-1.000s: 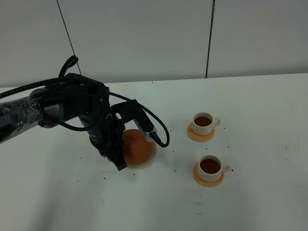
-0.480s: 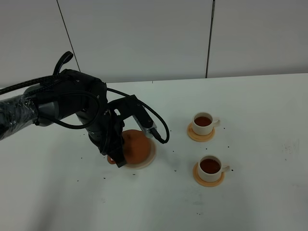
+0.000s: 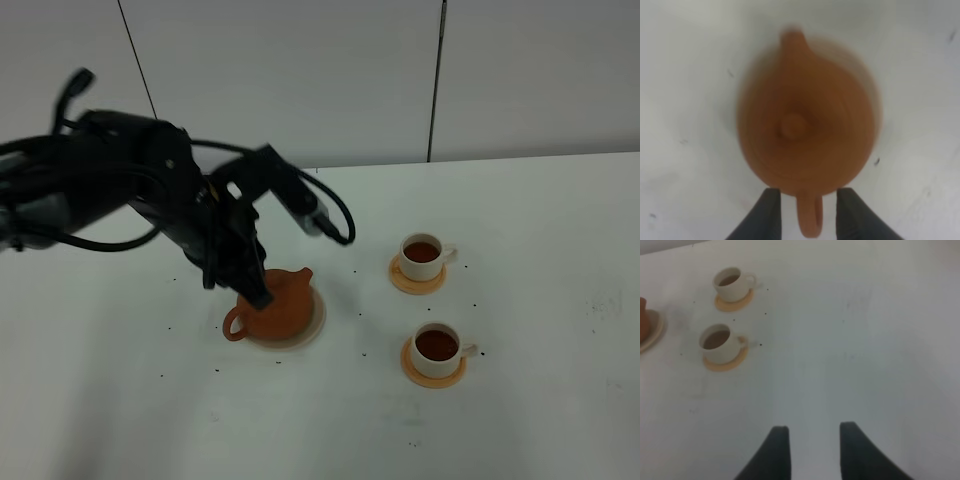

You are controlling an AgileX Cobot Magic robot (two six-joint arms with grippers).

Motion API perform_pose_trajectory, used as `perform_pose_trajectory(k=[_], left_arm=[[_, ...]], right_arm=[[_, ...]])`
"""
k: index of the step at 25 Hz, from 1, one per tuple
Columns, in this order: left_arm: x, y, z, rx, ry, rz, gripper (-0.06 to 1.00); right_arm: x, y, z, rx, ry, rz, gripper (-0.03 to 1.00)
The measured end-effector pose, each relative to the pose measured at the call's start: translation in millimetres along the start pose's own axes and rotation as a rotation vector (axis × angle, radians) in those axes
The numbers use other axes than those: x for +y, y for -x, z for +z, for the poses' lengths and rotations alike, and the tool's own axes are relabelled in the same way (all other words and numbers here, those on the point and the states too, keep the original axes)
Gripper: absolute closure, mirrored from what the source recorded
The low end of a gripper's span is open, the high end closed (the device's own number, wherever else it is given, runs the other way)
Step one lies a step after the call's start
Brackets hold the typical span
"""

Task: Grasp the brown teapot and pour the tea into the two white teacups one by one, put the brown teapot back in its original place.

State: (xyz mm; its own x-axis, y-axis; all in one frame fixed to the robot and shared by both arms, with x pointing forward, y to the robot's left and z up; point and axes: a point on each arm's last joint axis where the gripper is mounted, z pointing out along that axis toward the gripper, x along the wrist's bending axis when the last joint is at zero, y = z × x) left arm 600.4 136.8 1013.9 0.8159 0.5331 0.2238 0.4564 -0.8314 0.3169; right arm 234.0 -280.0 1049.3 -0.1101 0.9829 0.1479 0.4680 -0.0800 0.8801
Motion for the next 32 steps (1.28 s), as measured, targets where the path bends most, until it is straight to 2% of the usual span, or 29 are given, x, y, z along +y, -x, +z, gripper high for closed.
perform_pose_trajectory(k=[6, 10, 13, 16, 18, 23, 27, 30, 32], left_arm=[[2, -2, -89, 0.131, 0.194, -0.004, 0.63], [-11, 2, -155, 0.228, 0.32, -0.014, 0.71], [-31, -3, -194, 0.305, 0.378, -0.059, 0.78], [-57, -13, -219, 0.364, 0.385, -0.155, 0.84], [-74, -19, -228, 0.382, 0.355, -0.223, 0.86], [-108, -26, -235, 0.36, 0.227, -0.351, 0.88], [-117, -17, -252, 0.343, 0.282, -0.399, 0.88], [-126, 1, -274, 0.334, 0.329, -0.413, 0.88], [-136, 19, -295, 0.358, 0.36, -0.406, 0.88]], right_arm=[[0, 0, 0, 0.0, 0.0, 0.0, 0.73], [0, 0, 0, 0.0, 0.0, 0.0, 0.73], [0, 0, 0, 0.0, 0.0, 0.0, 0.73], [0, 0, 0, 0.0, 0.0, 0.0, 0.73], [0, 0, 0, 0.0, 0.0, 0.0, 0.73], [0, 0, 0, 0.0, 0.0, 0.0, 0.73], [0, 0, 0, 0.0, 0.0, 0.0, 0.73], [0, 0, 0, 0.0, 0.0, 0.0, 0.73], [0, 0, 0, 0.0, 0.0, 0.0, 0.73]])
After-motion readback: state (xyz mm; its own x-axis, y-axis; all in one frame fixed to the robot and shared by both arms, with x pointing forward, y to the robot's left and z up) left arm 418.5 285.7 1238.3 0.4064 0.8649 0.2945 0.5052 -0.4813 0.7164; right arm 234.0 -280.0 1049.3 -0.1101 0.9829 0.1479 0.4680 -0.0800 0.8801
